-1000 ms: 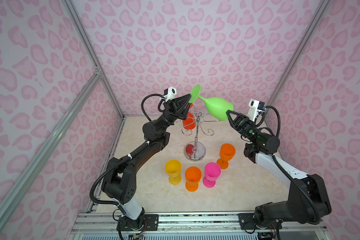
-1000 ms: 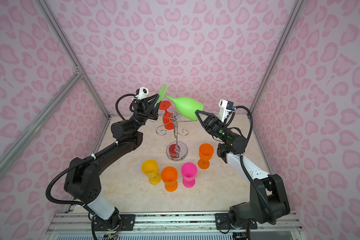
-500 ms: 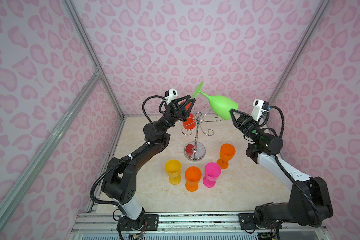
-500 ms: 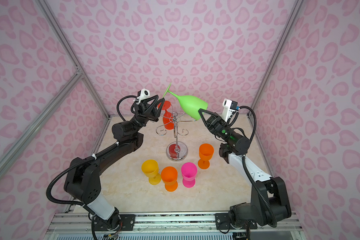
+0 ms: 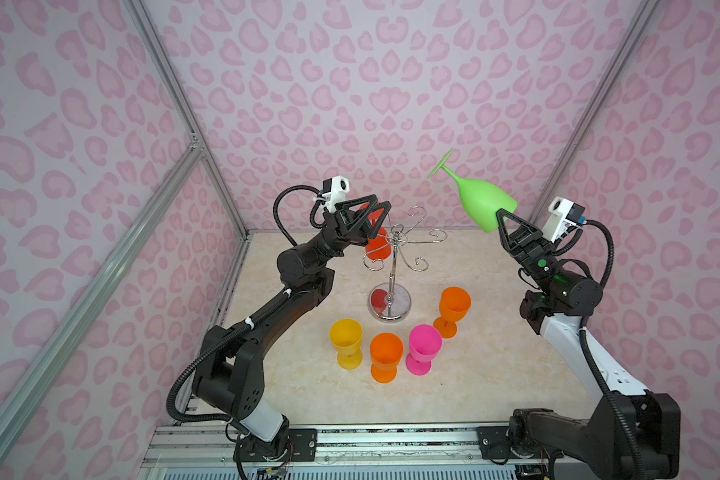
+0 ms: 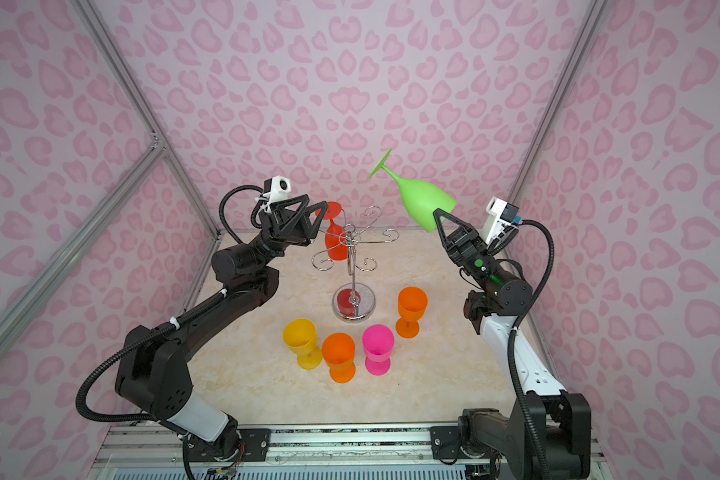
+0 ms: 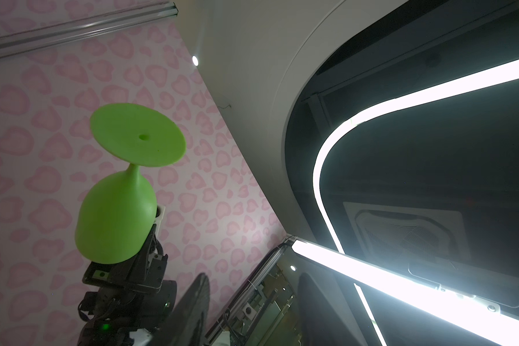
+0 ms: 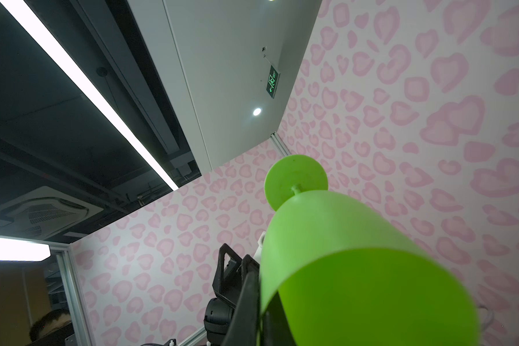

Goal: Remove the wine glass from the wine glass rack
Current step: 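Open the left gripper off the base while the right gripper pulls the glass away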

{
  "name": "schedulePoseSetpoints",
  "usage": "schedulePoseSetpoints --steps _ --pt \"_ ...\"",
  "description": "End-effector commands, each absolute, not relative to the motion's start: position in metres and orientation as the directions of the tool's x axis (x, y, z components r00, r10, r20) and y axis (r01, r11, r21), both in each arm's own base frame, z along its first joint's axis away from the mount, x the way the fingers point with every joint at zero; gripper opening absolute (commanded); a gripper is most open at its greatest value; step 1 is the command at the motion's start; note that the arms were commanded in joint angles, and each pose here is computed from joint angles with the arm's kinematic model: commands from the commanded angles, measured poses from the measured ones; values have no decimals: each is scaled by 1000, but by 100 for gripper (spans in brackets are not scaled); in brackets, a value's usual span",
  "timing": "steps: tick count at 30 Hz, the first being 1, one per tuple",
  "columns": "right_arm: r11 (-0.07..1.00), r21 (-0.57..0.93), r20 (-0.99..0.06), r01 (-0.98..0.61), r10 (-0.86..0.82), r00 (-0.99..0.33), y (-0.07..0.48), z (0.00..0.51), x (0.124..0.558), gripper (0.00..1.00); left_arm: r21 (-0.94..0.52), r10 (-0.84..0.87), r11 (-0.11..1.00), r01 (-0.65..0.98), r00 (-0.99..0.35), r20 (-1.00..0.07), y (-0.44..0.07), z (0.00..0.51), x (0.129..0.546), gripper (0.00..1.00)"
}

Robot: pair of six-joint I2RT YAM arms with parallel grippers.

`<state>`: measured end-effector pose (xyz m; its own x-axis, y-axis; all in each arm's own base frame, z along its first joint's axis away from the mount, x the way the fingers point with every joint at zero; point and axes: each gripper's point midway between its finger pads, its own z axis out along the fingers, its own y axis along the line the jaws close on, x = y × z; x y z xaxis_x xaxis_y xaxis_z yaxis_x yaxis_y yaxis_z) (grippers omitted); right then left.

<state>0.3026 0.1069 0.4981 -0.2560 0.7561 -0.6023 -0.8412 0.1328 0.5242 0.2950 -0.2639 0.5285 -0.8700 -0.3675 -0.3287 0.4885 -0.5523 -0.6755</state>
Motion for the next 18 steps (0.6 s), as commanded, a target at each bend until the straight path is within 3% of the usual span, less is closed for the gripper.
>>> schedulePoseSetpoints --steps 1,9,18 --pt "270 579 -642 -769 732 -226 93 477 320 0 -660 -381 -494 566 -823 -421 -265 531 285 52" --pt "631 602 -778 -490 600 -183 64 431 339 0 -673 -411 -379 635 -767 -493 -262 530 283 56" --pt "777 579 -807 -248 501 -313 44 380 357 0 -691 -457 -211 691 -695 -555 -250 524 292 60"
